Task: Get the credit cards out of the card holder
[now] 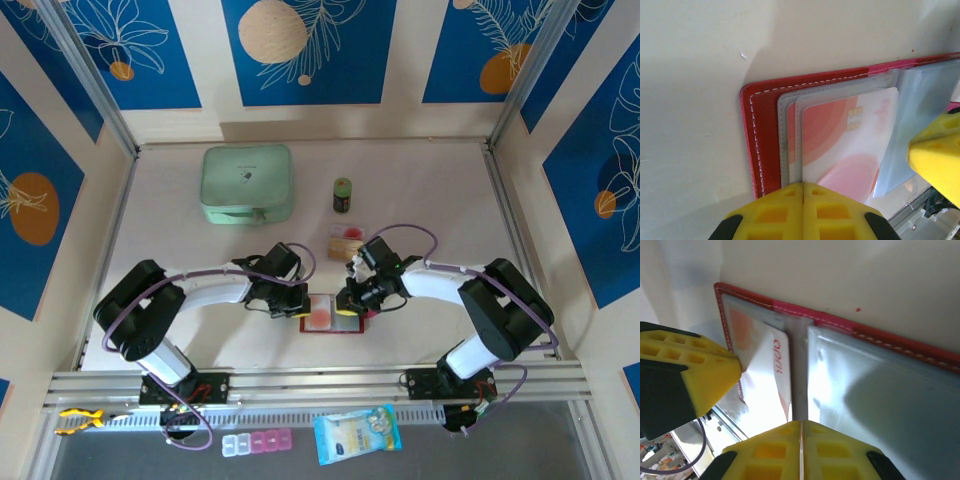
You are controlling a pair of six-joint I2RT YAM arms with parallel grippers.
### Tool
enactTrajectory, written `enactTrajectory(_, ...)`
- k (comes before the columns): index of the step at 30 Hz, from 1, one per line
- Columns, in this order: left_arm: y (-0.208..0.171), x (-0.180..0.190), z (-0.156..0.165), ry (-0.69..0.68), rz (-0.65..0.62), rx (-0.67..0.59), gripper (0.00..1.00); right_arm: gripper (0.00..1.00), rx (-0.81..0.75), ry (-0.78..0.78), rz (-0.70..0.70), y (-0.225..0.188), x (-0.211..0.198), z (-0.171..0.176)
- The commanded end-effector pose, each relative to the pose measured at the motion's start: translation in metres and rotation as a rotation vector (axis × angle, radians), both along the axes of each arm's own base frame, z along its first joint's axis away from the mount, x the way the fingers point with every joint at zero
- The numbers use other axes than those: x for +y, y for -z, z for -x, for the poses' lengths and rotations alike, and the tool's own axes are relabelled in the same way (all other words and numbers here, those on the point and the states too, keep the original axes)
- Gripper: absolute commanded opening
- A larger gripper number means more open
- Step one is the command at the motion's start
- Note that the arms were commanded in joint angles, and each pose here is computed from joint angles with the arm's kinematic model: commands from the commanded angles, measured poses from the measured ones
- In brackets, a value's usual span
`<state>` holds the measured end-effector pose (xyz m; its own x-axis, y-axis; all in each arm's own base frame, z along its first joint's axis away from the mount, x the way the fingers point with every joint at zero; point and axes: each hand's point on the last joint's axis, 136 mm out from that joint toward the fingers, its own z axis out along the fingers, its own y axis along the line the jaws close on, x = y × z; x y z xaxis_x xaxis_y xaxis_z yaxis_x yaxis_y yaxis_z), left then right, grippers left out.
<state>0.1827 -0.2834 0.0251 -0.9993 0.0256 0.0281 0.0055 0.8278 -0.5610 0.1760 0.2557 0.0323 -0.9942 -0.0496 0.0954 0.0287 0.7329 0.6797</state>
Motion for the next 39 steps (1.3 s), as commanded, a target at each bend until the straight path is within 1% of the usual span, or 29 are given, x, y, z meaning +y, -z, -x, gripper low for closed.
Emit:
enactTrajectory(1, 0.014, 0.016, 0.004, -0.013, -0.081, 0.023, 0.04, 0.17, 0.003, -0.039, -0.041, -0.01, 0.011, 0.007)
enactTrajectory(6, 0.014, 0.015, 0.003, -0.013, -0.078, 0.023, 0.04, 0.23, -0.004, -0.046, -0.031, -0.009, 0.019, 0.004)
enactTrajectory(15, 0.013, 0.015, 0.003, -0.012, -0.075, 0.021, 0.04, 0.22, 0.002, -0.064, -0.032, -0.007, 0.028, 0.002)
enactTrajectory(23, 0.013, 0.014, 0.003, -0.009, -0.073, 0.022, 0.04, 0.25, 0.005, -0.051, 0.033, 0.002, 0.021, 0.001)
enactTrajectory(33, 0.013, 0.015, 0.002, -0.01, -0.074, 0.022, 0.04, 0.25, 0.007, -0.066, 0.035, 0.004, 0.025, 0.001)
enactTrajectory(39, 0.013, 0.014, 0.002, -0.008, -0.073, 0.025, 0.04, 0.2, 0.004, -0.078, 0.018, 0.001, 0.03, 0.001)
